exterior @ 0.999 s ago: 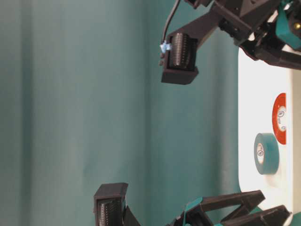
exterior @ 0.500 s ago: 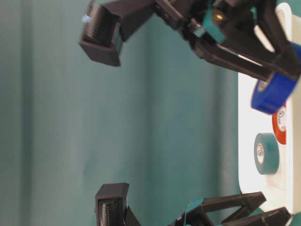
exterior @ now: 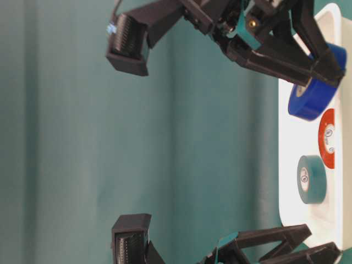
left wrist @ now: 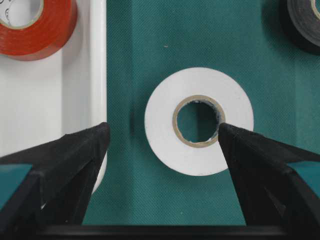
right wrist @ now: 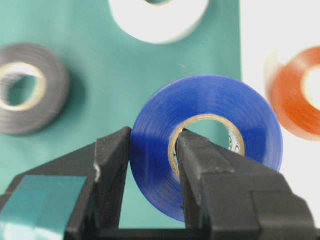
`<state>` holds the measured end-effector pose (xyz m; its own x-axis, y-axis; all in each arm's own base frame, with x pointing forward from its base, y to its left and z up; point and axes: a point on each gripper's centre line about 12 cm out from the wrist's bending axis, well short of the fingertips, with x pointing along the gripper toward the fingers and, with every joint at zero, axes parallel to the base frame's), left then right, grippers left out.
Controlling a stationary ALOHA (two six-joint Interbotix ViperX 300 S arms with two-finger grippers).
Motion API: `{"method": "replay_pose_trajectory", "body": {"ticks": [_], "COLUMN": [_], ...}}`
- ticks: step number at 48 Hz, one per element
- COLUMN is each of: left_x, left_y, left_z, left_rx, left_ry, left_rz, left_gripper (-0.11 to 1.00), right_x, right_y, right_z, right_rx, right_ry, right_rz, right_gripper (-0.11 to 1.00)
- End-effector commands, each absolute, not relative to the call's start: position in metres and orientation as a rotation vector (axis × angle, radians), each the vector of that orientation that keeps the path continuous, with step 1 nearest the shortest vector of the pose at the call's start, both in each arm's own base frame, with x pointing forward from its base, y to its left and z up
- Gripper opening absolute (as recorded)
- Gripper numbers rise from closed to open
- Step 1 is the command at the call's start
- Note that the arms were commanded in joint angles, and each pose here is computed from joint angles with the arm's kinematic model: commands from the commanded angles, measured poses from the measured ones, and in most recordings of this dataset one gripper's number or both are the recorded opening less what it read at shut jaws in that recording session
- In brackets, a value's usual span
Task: Put the tape alternately from left to right into the white case.
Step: 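Carry the blue roll into the white tray beside the red roll, release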
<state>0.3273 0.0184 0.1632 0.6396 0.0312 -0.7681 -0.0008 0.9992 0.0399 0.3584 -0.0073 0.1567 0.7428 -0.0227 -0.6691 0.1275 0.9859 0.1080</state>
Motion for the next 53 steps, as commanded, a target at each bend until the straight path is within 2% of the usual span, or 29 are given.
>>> {"method": "replay_pose_trajectory", "body": {"ticks": [1,29,53], "left_x": [0.330,0.330,0.330], "left_y": [0.017,0.017,0.017], "left_z": [0.174,0.175,0.174], "left_rx": [0.037,0.034,0.035], "left_ry": [0.840,0.838,0.840], "left_rz": [0.018,0.019,0.019], "left_gripper": [0.65,0.65,0.65], "right_x": [0.358,0.348,0.348], "right_y": [-0.018,-0.082,-0.088], "right_z": [0.168,0.150,0.135], "right_rx": [0.154,0.142,0.155], "right_ry": [0.704,0.741,0.766], "right_rz": [-0.109,-0.251,-0.261], "right_gripper": [0.30,0.30,0.30]}}
